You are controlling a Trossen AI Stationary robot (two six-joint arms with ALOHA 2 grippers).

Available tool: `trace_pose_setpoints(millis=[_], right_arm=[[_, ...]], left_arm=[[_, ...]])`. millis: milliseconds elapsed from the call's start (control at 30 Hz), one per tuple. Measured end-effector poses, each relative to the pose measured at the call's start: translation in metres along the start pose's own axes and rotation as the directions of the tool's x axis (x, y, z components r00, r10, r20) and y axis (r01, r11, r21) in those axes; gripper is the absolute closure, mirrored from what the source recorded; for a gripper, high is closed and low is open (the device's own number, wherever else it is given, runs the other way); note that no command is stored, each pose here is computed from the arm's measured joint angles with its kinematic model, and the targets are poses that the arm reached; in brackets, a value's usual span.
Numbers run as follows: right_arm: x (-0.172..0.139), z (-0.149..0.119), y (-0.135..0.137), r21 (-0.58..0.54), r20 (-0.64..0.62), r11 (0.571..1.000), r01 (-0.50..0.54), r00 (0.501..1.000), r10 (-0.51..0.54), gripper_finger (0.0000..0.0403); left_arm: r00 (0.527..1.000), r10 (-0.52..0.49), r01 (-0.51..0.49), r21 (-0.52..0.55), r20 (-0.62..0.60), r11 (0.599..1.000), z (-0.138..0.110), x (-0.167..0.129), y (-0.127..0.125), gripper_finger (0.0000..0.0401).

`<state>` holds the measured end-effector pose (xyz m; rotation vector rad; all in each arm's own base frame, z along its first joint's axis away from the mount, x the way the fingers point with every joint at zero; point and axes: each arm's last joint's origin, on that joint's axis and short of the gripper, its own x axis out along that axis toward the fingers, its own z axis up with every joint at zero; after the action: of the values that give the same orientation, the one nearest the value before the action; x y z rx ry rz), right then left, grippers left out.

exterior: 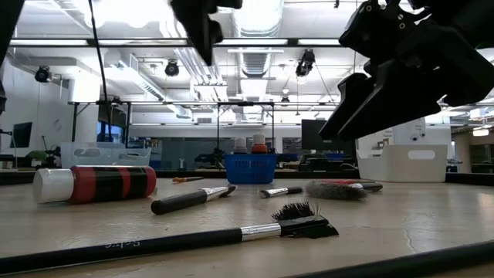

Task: Pick & Place Paint Supplies
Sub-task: Put the red paint bottle into the blue bin

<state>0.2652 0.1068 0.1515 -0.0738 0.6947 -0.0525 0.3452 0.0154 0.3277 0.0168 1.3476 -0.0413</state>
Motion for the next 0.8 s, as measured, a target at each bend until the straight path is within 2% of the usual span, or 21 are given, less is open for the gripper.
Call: trace_pose_setpoints(millis=[233, 467, 700, 800], right_arm=[[0.0, 0.001, 0.001, -0.003, 0.012, 1.0, -0.009, 1.0, 0.009, 0.0071], [0.0, 0.002, 0.001, -0.003, 0.018, 1.0, -0.011, 1.0, 0.011, 0.0071], [0.0, 0.004, 0.001, 0.0, 0.026, 1.0, -0.014, 1.0, 0.014, 0.0071], [0.0, 0.004, 0.001, 0.0, 0.027, 1.0, -0.014, 1.0, 0.014, 0.0071]], left_arm=[[0.983, 0.018, -0.029, -0.055, -0.182, 0.998, -0.026, 0.026, -0.045, 0.0181], [0.955, 0.033, -0.085, -0.166, -0.294, 0.982, -0.062, 0.066, -0.071, 0.0181], [0.926, 0.037, -0.167, -0.32, -0.376, 0.932, -0.091, 0.095, -0.092, 0.0181], [0.928, 0.008, -0.154, -0.364, -0.372, 0.919, -0.097, 0.103, -0.102, 0.0181]])
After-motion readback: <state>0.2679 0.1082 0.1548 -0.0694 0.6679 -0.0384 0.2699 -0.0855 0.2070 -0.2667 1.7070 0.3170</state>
